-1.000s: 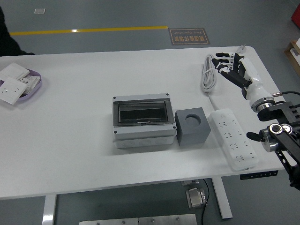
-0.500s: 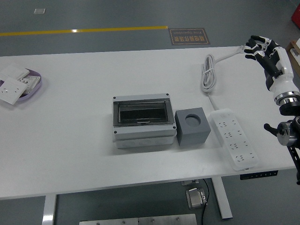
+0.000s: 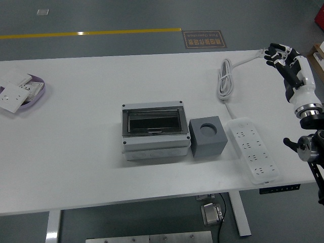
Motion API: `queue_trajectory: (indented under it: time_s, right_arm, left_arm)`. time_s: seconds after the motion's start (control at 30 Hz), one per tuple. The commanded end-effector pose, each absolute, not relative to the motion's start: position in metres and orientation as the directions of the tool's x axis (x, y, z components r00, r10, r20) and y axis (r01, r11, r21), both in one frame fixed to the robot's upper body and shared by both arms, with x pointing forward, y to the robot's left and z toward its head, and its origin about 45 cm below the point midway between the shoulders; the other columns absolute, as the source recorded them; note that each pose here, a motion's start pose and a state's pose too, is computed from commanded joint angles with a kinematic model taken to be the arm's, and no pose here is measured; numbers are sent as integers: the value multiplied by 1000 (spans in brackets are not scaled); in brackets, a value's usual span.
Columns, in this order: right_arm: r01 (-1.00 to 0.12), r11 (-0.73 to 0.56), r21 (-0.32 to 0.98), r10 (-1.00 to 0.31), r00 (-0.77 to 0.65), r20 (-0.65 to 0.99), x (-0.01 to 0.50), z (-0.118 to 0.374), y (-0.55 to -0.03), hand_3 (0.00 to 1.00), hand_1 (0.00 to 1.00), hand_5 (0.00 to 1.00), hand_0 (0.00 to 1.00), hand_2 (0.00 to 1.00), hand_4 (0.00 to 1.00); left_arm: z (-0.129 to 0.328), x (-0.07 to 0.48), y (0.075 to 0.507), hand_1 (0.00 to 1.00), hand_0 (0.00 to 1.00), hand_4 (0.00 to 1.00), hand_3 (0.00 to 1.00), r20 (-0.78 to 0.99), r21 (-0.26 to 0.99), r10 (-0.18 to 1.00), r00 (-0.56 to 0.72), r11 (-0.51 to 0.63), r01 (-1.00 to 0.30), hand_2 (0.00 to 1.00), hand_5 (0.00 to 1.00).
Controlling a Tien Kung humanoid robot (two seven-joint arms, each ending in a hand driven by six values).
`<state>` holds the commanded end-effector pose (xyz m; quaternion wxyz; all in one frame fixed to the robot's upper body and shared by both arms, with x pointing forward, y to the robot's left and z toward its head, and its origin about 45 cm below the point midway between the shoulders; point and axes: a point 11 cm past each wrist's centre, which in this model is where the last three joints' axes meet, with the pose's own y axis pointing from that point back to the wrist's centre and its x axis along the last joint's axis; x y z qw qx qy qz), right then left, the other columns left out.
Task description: Pick up the cylinder from the cube,place it in the box,flap close box
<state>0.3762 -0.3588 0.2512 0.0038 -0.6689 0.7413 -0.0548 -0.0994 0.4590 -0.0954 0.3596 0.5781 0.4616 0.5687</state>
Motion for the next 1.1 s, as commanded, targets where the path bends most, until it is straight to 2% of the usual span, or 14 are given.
queue_trajectory:
  time_s: [0.6,1.1]
  right_arm:
    - [-995,63,-78,-993,-71,99,378,249,-347,656,684,474,767,663,820]
    - [-991,88,-97,-986,-100,131,376,258,-360,654,684,496,770,666,841]
  left_arm:
    - [-96,-94,459,647,629,722,668,326,941,942,-75,-317,115,625,253]
    - [-100,-98,447,647,629,722,668,306,948,949,-75,-296,119,625,253]
